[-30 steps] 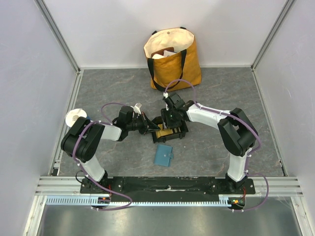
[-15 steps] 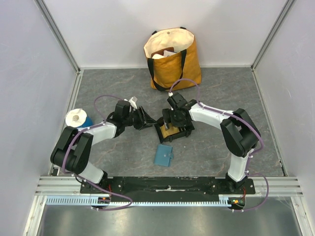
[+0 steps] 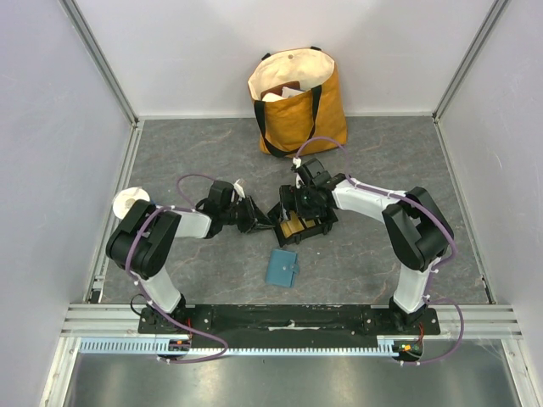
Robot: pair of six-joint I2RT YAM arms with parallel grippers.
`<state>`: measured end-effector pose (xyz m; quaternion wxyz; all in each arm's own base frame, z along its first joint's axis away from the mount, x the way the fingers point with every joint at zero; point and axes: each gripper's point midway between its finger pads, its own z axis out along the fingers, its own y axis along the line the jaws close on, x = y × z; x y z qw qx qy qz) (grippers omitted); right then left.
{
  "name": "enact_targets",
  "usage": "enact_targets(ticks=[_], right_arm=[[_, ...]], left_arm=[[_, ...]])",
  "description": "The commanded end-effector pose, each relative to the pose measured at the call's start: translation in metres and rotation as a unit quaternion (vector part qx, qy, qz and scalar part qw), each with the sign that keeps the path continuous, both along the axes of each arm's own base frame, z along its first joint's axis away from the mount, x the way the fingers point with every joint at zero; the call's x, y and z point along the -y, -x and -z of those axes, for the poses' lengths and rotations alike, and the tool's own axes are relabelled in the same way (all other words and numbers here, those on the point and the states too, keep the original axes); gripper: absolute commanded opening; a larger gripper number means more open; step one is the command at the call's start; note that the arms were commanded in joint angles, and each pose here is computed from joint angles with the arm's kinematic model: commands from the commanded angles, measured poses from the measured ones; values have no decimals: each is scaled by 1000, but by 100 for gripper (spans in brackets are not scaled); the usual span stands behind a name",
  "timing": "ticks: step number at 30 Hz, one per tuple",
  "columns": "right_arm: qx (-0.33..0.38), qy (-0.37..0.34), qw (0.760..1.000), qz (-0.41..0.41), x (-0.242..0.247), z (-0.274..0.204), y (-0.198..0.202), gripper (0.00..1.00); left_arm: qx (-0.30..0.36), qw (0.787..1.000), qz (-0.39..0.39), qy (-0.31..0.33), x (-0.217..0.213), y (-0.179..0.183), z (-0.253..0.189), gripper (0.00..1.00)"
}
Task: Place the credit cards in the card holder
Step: Pick up the credit card from the storage box.
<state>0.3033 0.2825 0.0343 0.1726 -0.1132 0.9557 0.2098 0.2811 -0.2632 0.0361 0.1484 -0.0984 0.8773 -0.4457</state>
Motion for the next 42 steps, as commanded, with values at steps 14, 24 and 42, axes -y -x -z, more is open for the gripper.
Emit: enact_targets(ticks=[14,24,42], right_arm=[[-107,-90,986,-91,-35,14,58,79],[-68,-87,991,-77,-29,-5,42,80],[-43,-114,989,-80,-34,-38,33,72]], left_arm=[[-4,1000,5,27,16,-2,4,2],[-4,1000,5,26,15,-3,2,2],[0,999,9,31,16,-4,-2,2]])
